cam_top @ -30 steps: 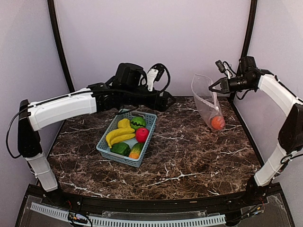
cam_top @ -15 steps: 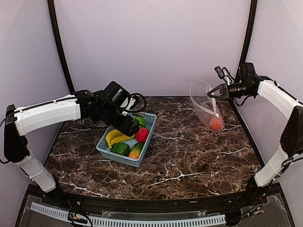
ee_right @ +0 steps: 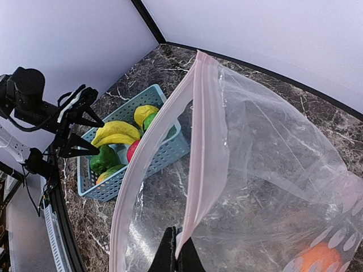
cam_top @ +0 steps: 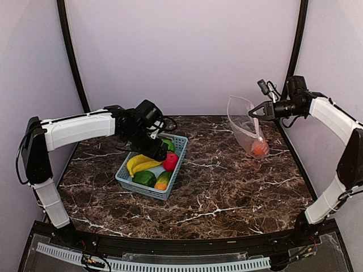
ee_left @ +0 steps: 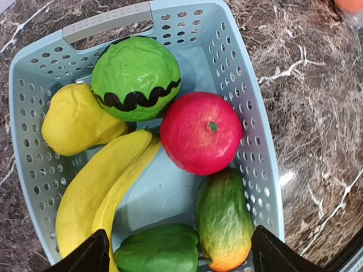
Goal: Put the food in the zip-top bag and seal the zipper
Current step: Pick up the fake fruit from the bin.
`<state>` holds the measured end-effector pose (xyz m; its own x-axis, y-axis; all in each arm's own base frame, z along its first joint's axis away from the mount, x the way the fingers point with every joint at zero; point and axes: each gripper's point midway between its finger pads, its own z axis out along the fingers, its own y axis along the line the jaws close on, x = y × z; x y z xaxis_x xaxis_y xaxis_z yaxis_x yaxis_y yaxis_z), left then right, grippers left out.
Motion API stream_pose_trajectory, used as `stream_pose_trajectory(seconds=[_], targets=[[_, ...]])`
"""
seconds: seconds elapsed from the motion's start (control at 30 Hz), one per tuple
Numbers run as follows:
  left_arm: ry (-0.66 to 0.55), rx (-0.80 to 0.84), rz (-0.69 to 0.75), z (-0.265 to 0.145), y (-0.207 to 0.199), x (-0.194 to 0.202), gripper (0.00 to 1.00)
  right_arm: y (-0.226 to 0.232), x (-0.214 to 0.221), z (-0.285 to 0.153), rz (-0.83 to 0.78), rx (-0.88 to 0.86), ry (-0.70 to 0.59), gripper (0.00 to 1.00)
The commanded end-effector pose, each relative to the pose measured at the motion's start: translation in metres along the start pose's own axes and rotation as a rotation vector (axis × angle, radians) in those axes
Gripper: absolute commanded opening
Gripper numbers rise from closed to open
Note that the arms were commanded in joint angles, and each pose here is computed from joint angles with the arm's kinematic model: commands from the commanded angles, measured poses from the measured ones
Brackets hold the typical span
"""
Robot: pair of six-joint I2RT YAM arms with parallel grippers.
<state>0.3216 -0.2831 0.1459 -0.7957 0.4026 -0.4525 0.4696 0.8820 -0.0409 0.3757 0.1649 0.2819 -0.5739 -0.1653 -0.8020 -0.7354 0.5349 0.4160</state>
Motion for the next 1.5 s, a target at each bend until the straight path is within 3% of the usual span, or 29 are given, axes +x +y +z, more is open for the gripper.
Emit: stream_pose_trajectory(seconds=[0.0, 0.37, 0.77, 1.03, 1.3, 1.47], targets=[[-0.05, 0.076, -0.099, 0.013, -0.016, -0.035, 0.84, 0.007, -0.003, -0.004, -0.042, 0.008, -0.02, 0.0], [-0.085, 0.038, -0.382, 0.056, -0.013, -0.063, 0.79, 0.007, -0.003, -0.004, -0.043, 0.004, -0.02, 0.0], [0.0, -0.002, -0.45, 0.092, -0.01, -0.038, 0.82, 0.009, 0.0, -0.004, -0.048, 0.002, -0.022, 0.0], [0.068, 0.003, -0.456, 0.095, -0.013, -0.022, 0.8, 0.009, 0.002, -0.002, -0.045, -0.004, -0.019, 0.0], [0.078, 0.028, -0.429, 0.093, -0.017, -0.021, 0.62, 0.009, 0.002, -0.002, -0.044, -0.003, -0.017, 0.0], [0.029, 0.021, -0.4, 0.07, -0.016, -0.033, 0.52, 0.009, 0.003, -0.003, -0.051, 0.006, -0.017, 0.0]])
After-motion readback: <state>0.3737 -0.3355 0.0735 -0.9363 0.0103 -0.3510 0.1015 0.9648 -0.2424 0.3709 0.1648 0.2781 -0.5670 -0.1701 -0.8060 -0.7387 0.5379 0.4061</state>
